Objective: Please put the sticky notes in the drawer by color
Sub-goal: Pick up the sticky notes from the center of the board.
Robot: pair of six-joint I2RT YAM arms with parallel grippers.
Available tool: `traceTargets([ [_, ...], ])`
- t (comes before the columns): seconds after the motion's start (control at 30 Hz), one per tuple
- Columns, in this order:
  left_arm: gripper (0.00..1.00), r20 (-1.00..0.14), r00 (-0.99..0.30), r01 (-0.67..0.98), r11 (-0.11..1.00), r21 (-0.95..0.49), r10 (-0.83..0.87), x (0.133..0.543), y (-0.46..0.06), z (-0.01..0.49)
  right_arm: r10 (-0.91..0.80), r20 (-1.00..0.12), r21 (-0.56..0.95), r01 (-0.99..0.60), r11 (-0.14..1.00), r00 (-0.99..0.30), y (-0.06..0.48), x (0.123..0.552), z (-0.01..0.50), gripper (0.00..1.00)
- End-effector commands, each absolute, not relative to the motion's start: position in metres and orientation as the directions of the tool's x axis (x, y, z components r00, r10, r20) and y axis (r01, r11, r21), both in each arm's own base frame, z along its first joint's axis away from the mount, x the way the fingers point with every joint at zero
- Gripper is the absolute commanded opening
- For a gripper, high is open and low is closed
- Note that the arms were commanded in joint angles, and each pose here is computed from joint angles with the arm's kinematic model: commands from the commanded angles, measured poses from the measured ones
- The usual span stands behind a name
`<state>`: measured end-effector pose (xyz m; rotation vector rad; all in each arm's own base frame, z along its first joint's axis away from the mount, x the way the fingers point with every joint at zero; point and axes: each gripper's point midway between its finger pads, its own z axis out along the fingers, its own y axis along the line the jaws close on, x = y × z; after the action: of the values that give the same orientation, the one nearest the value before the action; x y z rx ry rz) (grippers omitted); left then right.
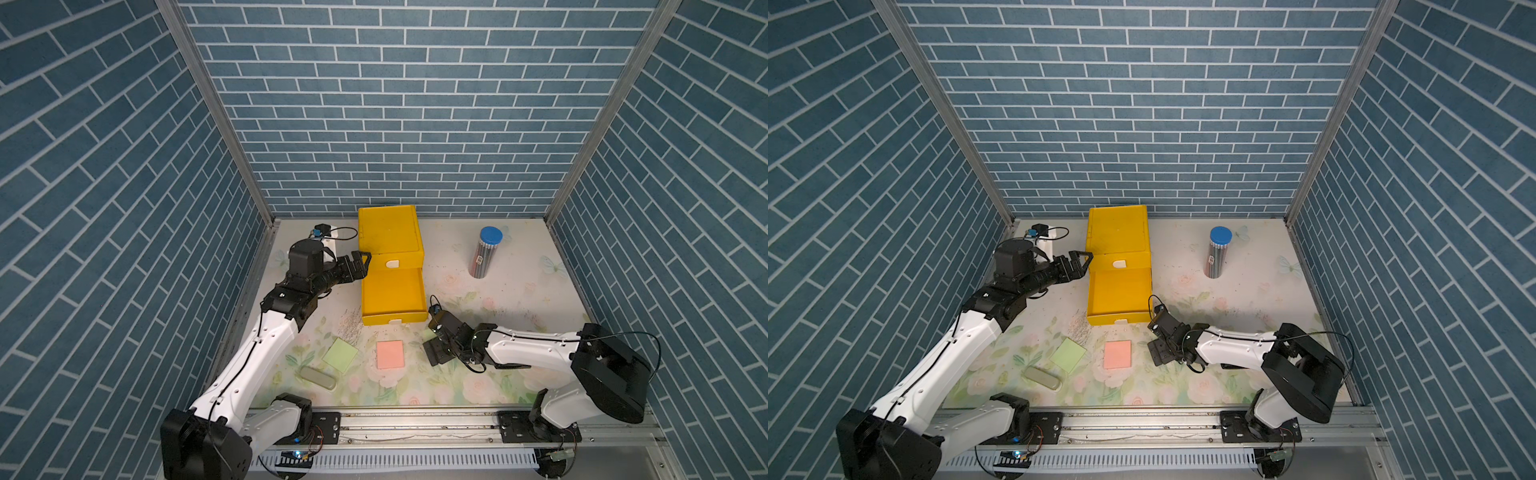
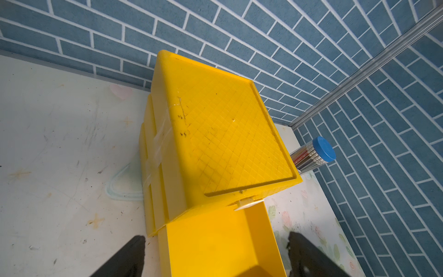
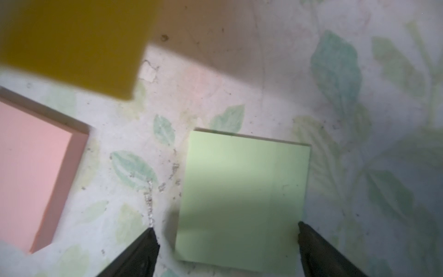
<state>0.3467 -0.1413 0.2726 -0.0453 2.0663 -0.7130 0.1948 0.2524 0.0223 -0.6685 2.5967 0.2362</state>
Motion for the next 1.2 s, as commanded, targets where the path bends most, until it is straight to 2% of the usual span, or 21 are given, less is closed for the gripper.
traceTargets([
  [0.0, 0.97, -0.771, -0.568, 0.253, 0.83, -0.498, -0.289, 0.345, -0.142, 0.274, -0.389, -0.469, 0.0, -0.441, 0.897, -0.793, 0.236, 0.198, 0.022, 0.93],
  [0.37, 0.97, -0.773, -0.568, 0.254, 0.834, -0.49, -0.282, 0.343, -0.141, 0.273, -0.446, -0.432, -0.013, -0.489, 0.872, -0.784, 0.236, 0.196, 0.004, 0.94],
  [0.73, 0.97, -0.784, -0.556, 0.26, 0.838, -0.48, -0.277, 0.34, -0.14, 0.275, -0.477, -0.351, -0.02, -0.502, 0.864, -0.806, 0.218, 0.179, -0.025, 0.87],
  [0.97, 0.97, -0.784, -0.553, 0.262, 0.835, -0.485, -0.281, 0.34, -0.14, 0.277, -0.449, -0.386, -0.042, -0.471, 0.881, -0.805, 0.21, 0.184, -0.015, 0.79],
  [1.03, 0.97, -0.784, -0.551, 0.264, 0.833, -0.487, -0.284, 0.34, -0.14, 0.278, -0.433, -0.418, -0.055, -0.454, 0.89, -0.799, 0.207, 0.188, -0.007, 0.72],
  [1.17, 0.97, -0.785, -0.55, 0.268, 0.83, -0.489, -0.285, 0.34, -0.141, 0.279, -0.422, -0.441, -0.041, -0.452, 0.891, -0.792, 0.209, 0.19, 0.001, 0.74],
])
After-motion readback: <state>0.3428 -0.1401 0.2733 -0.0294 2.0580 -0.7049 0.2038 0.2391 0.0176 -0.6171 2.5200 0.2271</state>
